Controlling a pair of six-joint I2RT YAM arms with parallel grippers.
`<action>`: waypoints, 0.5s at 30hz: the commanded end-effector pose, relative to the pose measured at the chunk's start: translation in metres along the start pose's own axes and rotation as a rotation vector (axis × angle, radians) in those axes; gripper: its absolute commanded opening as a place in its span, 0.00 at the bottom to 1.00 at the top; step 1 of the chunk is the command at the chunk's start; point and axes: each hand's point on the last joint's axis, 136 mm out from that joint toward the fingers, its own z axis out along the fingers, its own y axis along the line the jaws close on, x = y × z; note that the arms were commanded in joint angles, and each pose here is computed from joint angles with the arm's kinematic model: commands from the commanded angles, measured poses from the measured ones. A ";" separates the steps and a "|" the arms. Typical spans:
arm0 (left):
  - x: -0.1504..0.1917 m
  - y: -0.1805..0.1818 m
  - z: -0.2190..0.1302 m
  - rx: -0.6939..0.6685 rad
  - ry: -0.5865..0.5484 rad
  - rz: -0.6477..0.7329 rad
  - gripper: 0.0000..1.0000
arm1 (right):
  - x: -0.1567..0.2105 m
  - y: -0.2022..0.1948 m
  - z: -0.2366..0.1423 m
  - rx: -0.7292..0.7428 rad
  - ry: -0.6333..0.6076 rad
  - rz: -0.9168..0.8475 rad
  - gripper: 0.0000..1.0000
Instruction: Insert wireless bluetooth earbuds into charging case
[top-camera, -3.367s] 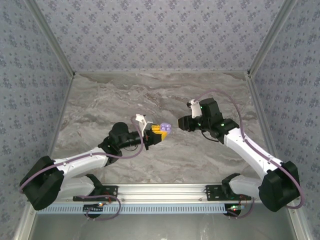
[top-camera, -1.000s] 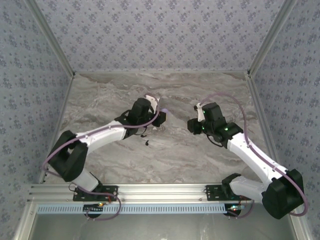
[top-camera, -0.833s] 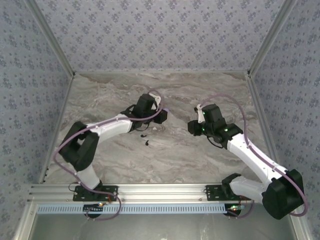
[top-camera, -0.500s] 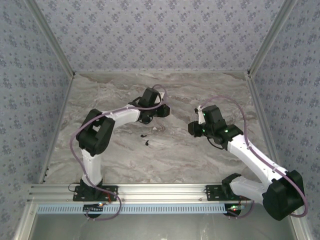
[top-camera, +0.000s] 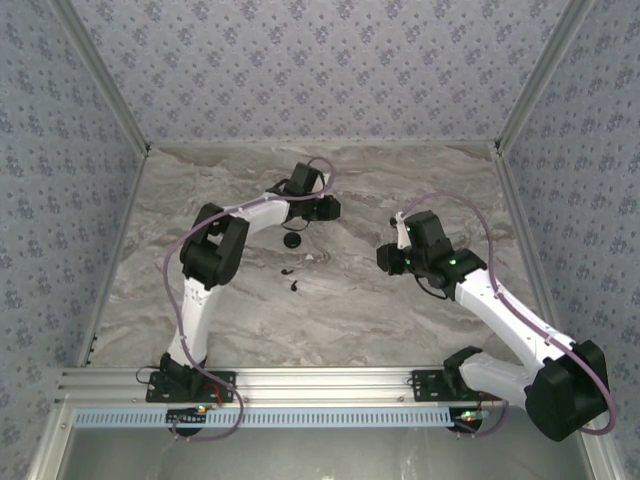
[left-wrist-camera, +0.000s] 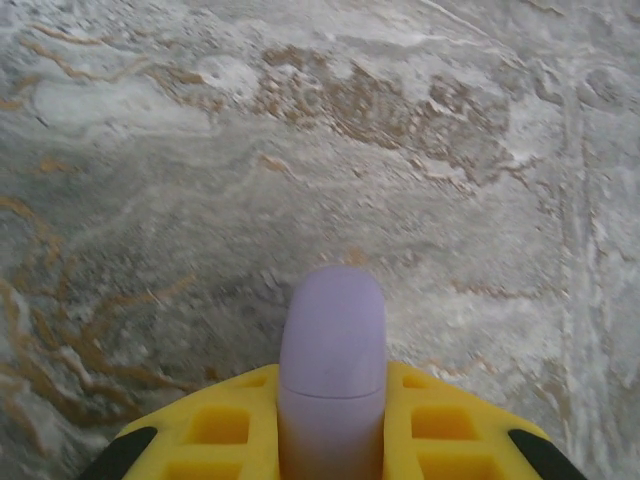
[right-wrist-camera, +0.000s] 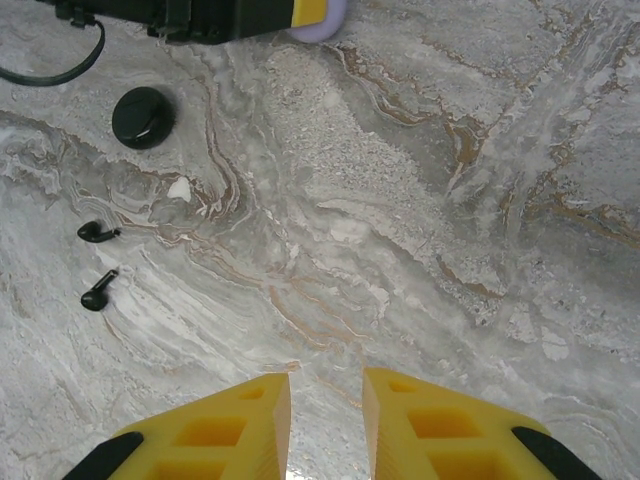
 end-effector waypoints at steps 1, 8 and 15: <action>-0.005 0.001 0.006 -0.015 0.024 0.001 0.19 | 0.001 -0.004 -0.003 0.019 0.011 0.005 0.27; -0.004 0.015 0.019 -0.071 0.041 -0.016 0.30 | 0.001 -0.007 -0.004 0.029 0.014 0.002 0.27; -0.011 0.022 0.011 -0.134 0.029 0.013 0.57 | 0.001 -0.009 -0.005 0.034 0.018 0.002 0.27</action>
